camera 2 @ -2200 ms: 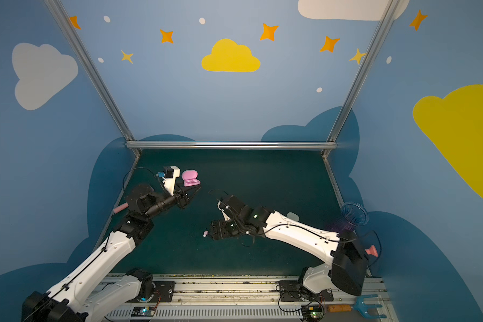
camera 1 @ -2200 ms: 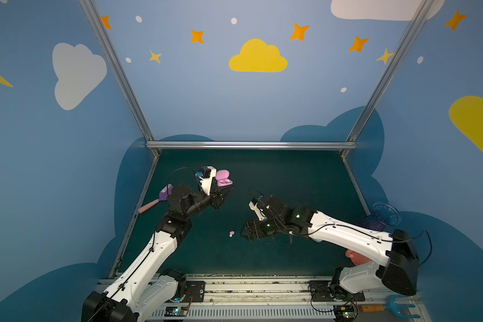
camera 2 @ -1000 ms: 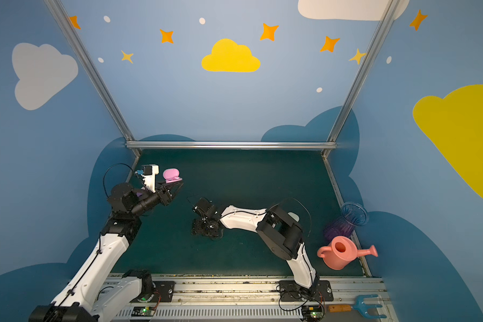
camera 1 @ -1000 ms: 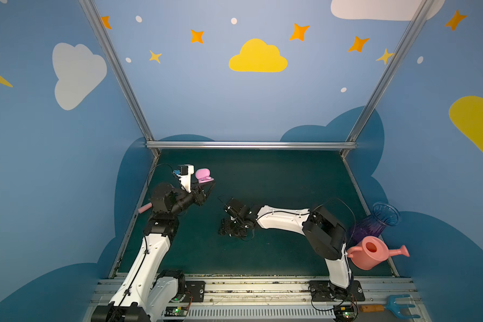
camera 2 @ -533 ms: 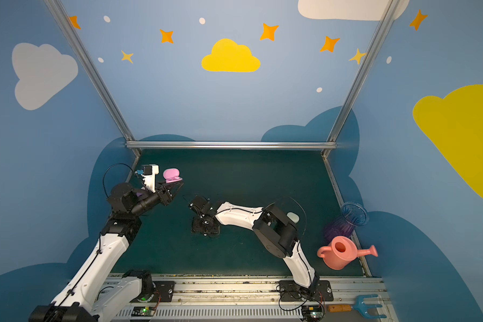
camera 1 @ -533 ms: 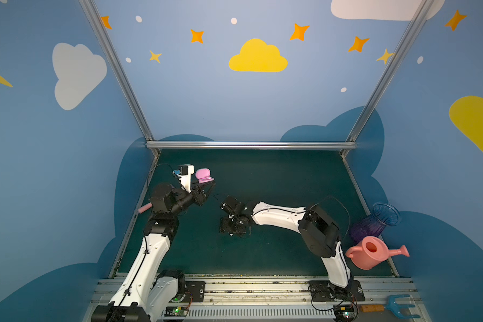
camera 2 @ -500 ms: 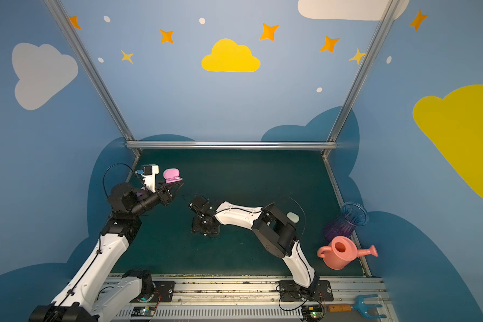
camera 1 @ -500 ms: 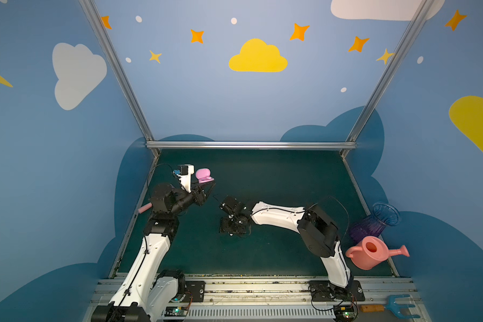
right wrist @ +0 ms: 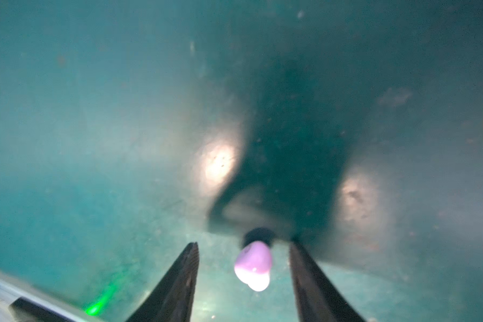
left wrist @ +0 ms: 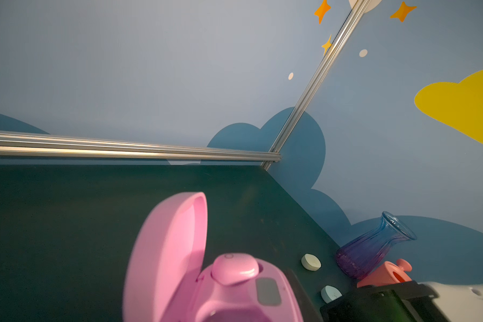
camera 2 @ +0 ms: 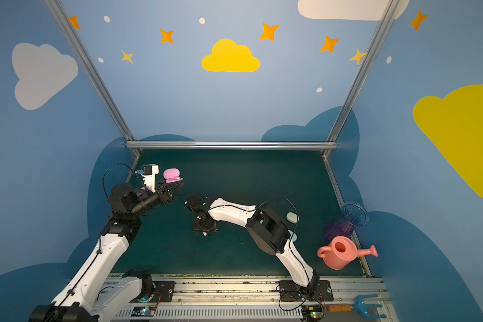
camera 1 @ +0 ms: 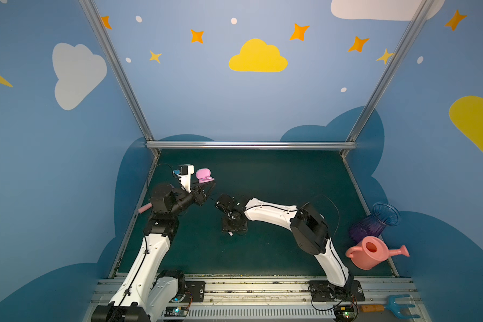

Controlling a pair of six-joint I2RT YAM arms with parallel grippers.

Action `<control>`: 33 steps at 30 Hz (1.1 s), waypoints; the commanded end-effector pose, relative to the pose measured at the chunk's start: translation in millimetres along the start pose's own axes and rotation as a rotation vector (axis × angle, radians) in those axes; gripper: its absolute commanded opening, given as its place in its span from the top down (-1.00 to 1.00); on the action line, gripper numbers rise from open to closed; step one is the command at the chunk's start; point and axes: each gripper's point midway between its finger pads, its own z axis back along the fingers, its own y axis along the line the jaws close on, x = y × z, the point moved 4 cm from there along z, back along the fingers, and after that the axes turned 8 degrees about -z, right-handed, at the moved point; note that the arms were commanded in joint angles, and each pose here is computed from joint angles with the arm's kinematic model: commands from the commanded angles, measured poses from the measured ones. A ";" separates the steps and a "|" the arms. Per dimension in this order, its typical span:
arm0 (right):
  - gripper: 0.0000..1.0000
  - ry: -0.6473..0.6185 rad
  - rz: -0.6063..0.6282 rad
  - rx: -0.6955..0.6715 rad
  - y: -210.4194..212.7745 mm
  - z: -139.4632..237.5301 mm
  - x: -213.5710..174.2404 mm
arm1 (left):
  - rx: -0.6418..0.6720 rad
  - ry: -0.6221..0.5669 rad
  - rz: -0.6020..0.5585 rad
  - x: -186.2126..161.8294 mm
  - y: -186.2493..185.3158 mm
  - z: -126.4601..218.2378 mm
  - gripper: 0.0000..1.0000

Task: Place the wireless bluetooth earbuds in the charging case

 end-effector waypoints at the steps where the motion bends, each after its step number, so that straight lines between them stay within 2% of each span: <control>1: -0.02 0.015 0.011 -0.090 -10.2 -8.1 -5.1 | -0.019 -0.030 -0.018 4.8 -3.6 2.2 0.81; 4: 0.09 0.020 0.009 -0.107 -11.1 -10.9 -5.6 | -0.020 -0.030 -0.018 4.9 -3.8 2.0 0.82; 14: 0.22 0.051 0.025 -0.155 -10.2 -13.9 -12.8 | -0.021 -0.035 -0.015 5.9 -3.7 2.1 0.82; 29: 0.58 0.064 0.017 -0.166 -12.2 -17.7 -12.9 | -0.028 -0.038 -0.017 6.2 -6.2 3.6 0.82; 33: 0.59 0.044 0.019 -0.154 -11.6 -11.1 -9.2 | -0.037 -0.036 -0.019 5.8 -7.4 3.5 0.82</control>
